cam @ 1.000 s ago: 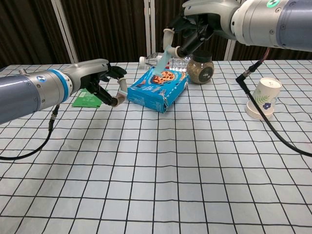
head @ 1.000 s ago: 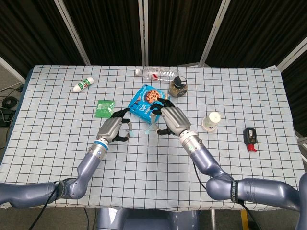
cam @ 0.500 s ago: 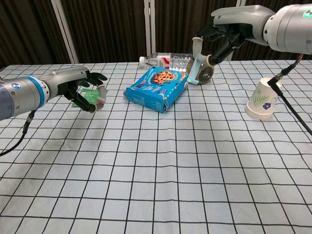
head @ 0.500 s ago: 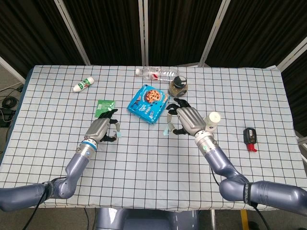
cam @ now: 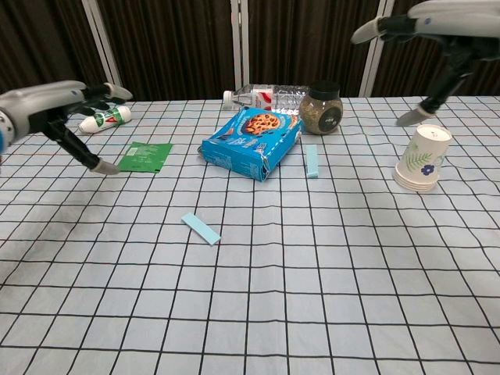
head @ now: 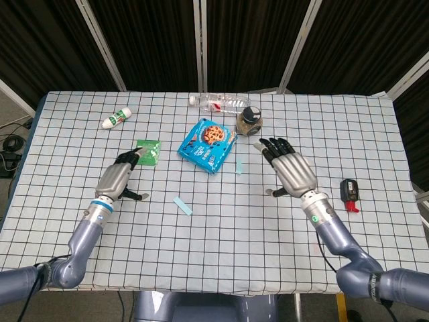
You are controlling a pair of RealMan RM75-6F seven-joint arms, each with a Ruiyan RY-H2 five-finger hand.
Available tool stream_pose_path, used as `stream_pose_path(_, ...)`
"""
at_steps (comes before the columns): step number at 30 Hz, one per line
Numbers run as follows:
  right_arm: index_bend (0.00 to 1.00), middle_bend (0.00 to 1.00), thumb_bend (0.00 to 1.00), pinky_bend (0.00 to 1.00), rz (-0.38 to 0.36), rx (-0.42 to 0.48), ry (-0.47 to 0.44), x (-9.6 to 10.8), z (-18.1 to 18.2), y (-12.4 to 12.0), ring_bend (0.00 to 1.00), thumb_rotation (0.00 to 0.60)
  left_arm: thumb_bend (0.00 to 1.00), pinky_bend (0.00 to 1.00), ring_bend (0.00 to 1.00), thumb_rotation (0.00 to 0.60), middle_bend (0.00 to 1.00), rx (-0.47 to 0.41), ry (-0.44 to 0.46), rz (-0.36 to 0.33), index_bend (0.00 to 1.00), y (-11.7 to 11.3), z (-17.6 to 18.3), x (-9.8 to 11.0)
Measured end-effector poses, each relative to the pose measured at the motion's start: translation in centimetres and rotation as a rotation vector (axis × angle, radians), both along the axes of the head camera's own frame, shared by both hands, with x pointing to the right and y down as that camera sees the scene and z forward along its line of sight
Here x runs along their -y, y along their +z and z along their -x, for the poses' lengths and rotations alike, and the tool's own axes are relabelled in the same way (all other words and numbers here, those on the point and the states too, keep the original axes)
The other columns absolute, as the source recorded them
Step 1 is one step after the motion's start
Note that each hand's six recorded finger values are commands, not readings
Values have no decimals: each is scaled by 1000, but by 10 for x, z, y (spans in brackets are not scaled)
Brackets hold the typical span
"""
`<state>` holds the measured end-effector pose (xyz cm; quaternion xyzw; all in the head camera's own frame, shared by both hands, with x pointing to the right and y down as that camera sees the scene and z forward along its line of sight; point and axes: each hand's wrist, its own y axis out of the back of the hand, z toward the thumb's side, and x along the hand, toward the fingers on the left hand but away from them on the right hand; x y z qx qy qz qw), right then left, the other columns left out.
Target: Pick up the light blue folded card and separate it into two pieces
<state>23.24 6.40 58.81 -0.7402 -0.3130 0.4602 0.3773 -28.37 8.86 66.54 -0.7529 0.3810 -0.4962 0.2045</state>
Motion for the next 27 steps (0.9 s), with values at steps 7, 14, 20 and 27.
stream_pose_path(7, 85, 21, 0, 0, -122, -25, 37, -8, -62, -21, 0, 600, 0, 0, 0, 600, 0, 96, -42, -137, 0, -33, 49, 2)
stream_pose_path(14, 71, 1, 0, 0, -185, -92, 69, -32, -139, -26, 0, 600, 0, 0, 0, 600, 0, 185, -57, -250, 0, -68, 98, -23)
stream_pose_path(20, 36, 0, 0, 0, -155, -136, 151, -69, -175, -30, 0, 600, 0, 0, 0, 600, 0, 209, -99, -295, 0, -93, 129, -57)
stream_pose_path(27, 35, 0, 0, 0, -172, -166, 228, -103, -187, -49, 0, 600, 0, 0, 0, 600, 0, 232, -115, -278, 0, -113, 153, -101)
